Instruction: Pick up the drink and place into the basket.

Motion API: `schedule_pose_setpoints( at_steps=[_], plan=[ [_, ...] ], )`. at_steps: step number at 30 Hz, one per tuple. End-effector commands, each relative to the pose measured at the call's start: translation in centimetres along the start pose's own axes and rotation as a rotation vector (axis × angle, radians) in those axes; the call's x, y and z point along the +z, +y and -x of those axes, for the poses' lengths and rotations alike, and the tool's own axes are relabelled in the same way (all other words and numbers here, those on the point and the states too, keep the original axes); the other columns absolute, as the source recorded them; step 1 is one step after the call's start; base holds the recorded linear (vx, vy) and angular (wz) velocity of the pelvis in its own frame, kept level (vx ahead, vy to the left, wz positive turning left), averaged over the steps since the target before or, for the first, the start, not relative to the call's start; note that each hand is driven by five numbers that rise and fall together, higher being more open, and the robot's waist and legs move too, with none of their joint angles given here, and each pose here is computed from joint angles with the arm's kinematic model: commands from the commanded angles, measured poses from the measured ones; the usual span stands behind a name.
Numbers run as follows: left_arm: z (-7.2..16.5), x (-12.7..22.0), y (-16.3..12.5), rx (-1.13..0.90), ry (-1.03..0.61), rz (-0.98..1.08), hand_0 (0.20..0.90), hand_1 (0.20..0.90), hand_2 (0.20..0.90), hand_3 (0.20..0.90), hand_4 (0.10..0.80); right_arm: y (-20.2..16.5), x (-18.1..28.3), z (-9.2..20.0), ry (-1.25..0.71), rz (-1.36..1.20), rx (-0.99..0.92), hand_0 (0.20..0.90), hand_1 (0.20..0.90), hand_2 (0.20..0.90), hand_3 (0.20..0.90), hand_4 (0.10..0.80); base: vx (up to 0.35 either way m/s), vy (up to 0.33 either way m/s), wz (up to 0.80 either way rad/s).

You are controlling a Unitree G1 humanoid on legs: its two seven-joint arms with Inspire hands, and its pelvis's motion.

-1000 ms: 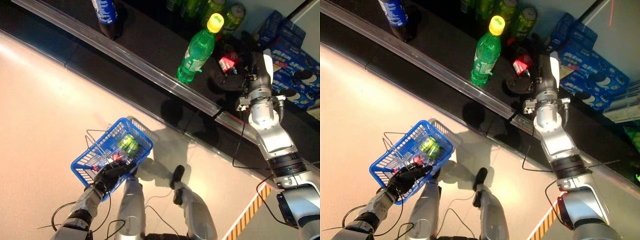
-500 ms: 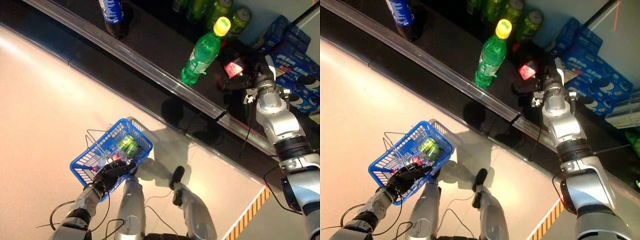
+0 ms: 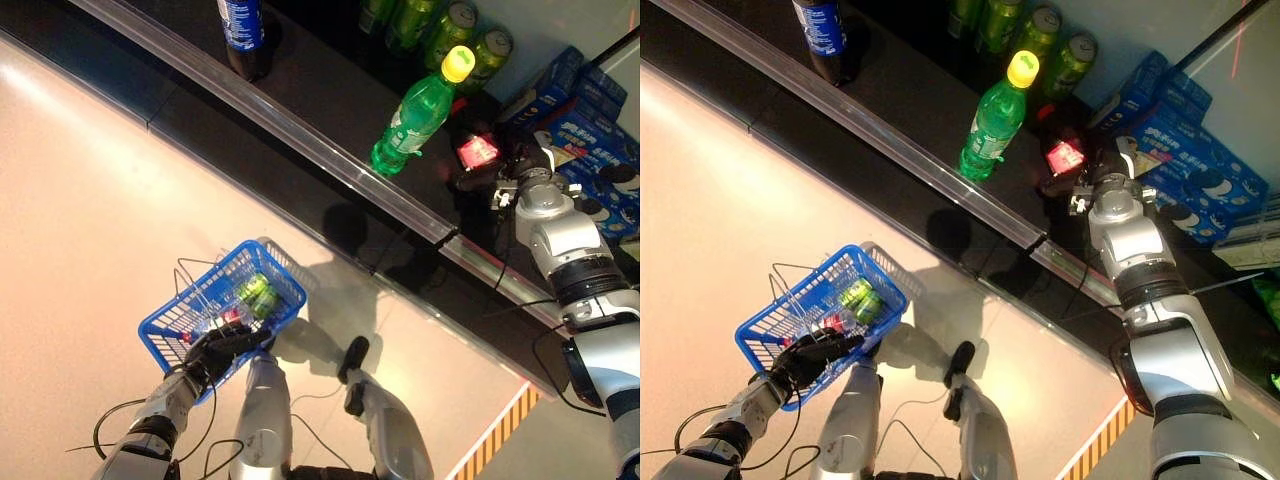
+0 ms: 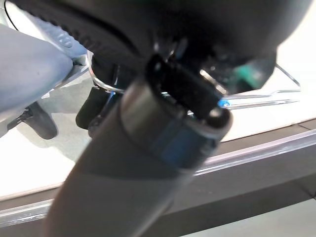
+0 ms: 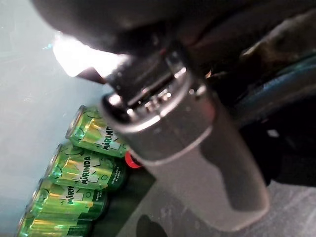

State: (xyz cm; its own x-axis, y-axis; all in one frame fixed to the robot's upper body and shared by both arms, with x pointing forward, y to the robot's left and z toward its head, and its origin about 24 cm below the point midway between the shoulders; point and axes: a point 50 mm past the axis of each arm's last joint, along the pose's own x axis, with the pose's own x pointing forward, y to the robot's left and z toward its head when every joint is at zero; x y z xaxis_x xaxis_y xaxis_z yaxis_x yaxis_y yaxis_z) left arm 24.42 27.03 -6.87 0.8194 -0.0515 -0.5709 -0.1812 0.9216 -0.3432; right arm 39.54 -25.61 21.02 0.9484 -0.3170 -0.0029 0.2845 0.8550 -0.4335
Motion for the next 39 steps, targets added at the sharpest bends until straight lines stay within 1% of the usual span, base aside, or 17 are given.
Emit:
schedule_pose_setpoints(
  at_steps=[1,14,15,16,17,18,19,39],
  plan=[
    [0.5,-0.5,-0.7,-0.136,0.015,-0.056,0.3,0.3,0.3,0.2,0.1,-5.1,2.9,-0.2,-0.055,0.071,-0.161,0.9,0.9,0.9,0.9,0.8,0.0,0.0,0.0],
    [0.3,-0.3,-1.1,-0.147,0.016,-0.054,0.3,0.3,0.3,0.2,0.1,-4.9,2.2,-0.5,0.008,0.125,-0.144,0.9,0.9,0.9,0.9,0.8,0.0,0.0,0.0],
    [0.3,-0.3,-1.2,-0.151,0.015,-0.054,0.3,0.3,0.3,0.2,0.1,-4.9,2.0,-0.6,0.017,0.127,-0.138,0.773,0.773,0.773,0.752,0.652,0.0,0.0,0.0],
    [0.3,-0.3,-1.2,-0.152,0.015,-0.054,0.3,0.3,0.3,0.2,0.1,-4.8,2.0,-0.6,0.02,0.126,-0.134,0.618,0.618,0.618,0.571,0.471,0.0,0.0,0.0],
    [0.3,-0.2,-1.2,-0.152,0.015,-0.054,0.3,0.3,0.3,0.2,0.1,-4.7,1.9,-0.6,0.026,0.127,-0.128,0.528,0.528,0.528,0.466,0.366,0.0,0.0,0.0],
    [0.3,-0.2,-1.2,-0.153,0.014,-0.054,0.3,0.3,0.3,0.2,0.1,-4.7,1.8,-0.7,0.028,0.128,-0.124,0.474,0.474,0.474,0.403,0.303,0.0,0.0,0.0],
    [0.3,-0.1,-1.0,-0.154,0.015,-0.054,0.3,0.3,0.3,0.2,0.1,-4.7,1.5,-0.7,0.041,0.13,-0.114,0.3,0.3,0.3,0.2,0.1,0.0,0.0,0.0],
    [0.1,-0.2,-1.5,-0.163,0.011,-0.05,0.3,0.3,0.3,0.2,0.1,-4.0,1.0,-0.9,0.052,0.128,-0.101,0.3,0.3,0.3,0.2,0.1,0.0,0.0,0.0]
  ],
)
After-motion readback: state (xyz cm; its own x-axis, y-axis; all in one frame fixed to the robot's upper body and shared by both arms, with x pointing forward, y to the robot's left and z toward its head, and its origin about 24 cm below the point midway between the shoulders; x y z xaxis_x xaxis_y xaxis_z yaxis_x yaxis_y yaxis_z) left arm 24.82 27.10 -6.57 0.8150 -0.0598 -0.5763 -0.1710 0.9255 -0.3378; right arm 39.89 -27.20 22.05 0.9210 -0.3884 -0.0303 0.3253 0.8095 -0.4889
